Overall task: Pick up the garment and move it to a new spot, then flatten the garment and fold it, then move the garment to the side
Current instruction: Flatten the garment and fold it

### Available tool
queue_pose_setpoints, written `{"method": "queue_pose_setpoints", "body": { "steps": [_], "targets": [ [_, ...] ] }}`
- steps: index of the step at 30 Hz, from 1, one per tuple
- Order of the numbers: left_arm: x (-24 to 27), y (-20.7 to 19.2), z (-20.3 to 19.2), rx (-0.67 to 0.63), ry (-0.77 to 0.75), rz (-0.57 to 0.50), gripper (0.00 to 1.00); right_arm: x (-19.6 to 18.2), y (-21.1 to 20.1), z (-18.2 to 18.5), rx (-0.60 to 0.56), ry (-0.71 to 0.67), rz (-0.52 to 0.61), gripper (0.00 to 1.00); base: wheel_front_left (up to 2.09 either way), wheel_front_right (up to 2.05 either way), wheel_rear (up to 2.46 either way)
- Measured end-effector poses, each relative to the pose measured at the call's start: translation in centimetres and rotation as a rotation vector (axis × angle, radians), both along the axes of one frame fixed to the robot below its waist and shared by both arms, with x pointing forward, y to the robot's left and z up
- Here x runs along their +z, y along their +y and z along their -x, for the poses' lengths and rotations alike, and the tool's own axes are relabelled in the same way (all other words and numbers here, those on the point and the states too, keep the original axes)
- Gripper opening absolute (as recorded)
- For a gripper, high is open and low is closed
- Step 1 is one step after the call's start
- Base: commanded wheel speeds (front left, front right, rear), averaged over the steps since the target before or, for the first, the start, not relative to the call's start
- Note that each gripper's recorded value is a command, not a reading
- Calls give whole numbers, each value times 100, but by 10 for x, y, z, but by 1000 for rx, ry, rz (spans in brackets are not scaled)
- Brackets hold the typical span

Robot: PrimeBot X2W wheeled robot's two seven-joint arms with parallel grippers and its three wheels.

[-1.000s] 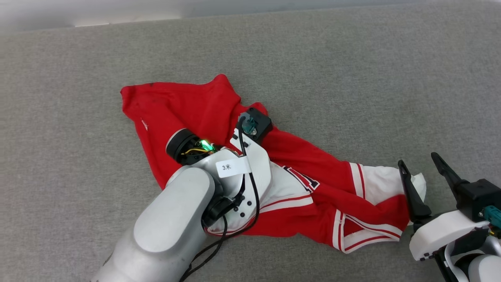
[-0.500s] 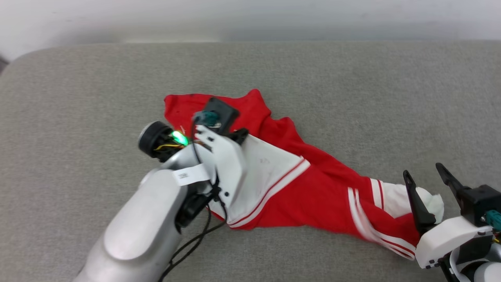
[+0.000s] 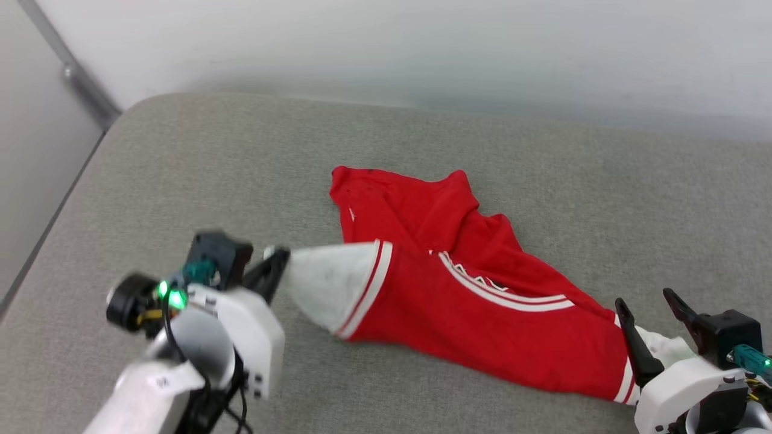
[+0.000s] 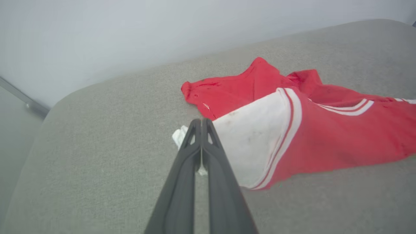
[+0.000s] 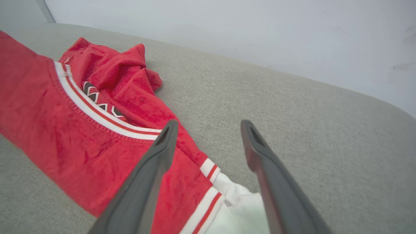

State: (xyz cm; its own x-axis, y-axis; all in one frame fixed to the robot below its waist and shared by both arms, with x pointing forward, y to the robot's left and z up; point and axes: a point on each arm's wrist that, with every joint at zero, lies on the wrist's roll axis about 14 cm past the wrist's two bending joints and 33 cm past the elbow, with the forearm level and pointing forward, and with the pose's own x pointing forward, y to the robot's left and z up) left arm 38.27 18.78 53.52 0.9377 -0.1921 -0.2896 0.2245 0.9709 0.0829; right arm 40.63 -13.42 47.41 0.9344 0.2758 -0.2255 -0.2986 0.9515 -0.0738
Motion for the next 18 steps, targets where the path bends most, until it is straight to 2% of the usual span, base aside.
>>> {"method": "queue_pose_setpoints", "body": {
  "steps": [5, 12, 18],
  "targets": [
    [-57, -2, 55, -9, 203, 34, 0, 0, 8, 0, 20, 4, 0, 100, 0, 0, 0],
    [-132, -29, 125, -133, 516, 25, 0, -7, 6, 5, 18, 33, 8, 100, 0, 0, 0],
    [-159, -23, 143, -145, 613, -9, 0, -7, 3, 9, 9, 37, 13, 100, 0, 0, 0]
  ]
}}
